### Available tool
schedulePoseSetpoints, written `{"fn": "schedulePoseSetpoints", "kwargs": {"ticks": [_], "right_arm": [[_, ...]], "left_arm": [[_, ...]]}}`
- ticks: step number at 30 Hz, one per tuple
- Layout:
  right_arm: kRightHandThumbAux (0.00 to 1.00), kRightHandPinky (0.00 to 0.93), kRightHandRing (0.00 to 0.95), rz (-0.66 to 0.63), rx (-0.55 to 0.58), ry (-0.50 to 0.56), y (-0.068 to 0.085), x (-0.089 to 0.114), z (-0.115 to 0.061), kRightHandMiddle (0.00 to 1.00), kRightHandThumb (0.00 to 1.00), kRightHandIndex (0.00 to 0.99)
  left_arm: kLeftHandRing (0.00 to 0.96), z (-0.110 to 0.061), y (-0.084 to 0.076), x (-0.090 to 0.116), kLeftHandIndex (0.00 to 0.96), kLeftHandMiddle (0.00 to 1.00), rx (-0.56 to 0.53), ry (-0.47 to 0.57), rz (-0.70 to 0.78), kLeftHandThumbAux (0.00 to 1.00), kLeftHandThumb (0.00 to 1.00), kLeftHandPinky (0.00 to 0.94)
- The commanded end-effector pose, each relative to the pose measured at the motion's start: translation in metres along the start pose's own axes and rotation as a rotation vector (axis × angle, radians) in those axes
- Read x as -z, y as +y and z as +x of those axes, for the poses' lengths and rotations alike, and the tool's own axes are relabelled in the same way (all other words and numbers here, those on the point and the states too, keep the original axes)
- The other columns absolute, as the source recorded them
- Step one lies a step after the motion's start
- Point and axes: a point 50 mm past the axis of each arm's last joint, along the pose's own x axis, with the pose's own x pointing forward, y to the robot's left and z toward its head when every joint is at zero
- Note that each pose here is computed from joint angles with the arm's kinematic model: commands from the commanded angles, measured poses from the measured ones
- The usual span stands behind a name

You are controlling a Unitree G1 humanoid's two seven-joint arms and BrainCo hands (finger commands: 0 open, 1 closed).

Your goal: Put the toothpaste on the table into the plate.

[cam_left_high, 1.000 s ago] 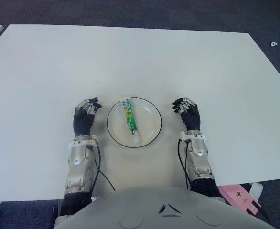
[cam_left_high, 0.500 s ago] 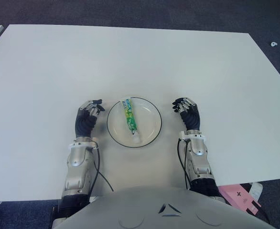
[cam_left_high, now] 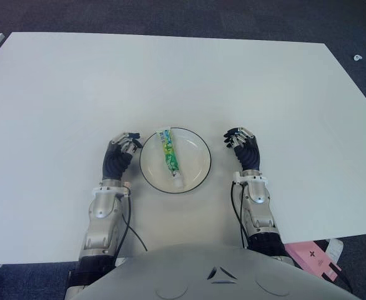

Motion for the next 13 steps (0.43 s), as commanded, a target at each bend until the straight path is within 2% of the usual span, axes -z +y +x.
{"fn": "schedulePoseSetpoints", "kwargs": {"ticks": [1, 13], "right_arm": [[0.732, 0.543, 0.527, -0.001, -0.012, 0.104, -0.0002, 0.0195, -0.0111, 0.513, 0.708, 0.429], [0.733, 0.54, 0.528, -0.025, -0.009, 0.103, -0.0023, 0.0189, -0.0102, 0.505, 0.706, 0.428]], "left_arm": [[0.563, -0.0119, 0.0012, 0.0229, 0.432, 0.578, -0.006, 0.128, 0.022, 0.718, 0.705, 0.552], [0.563, -0.0114, 0.0104, 0.0272, 0.431, 0.584, -0.028, 0.129, 0.02, 0.719, 0.702, 0.537]]}}
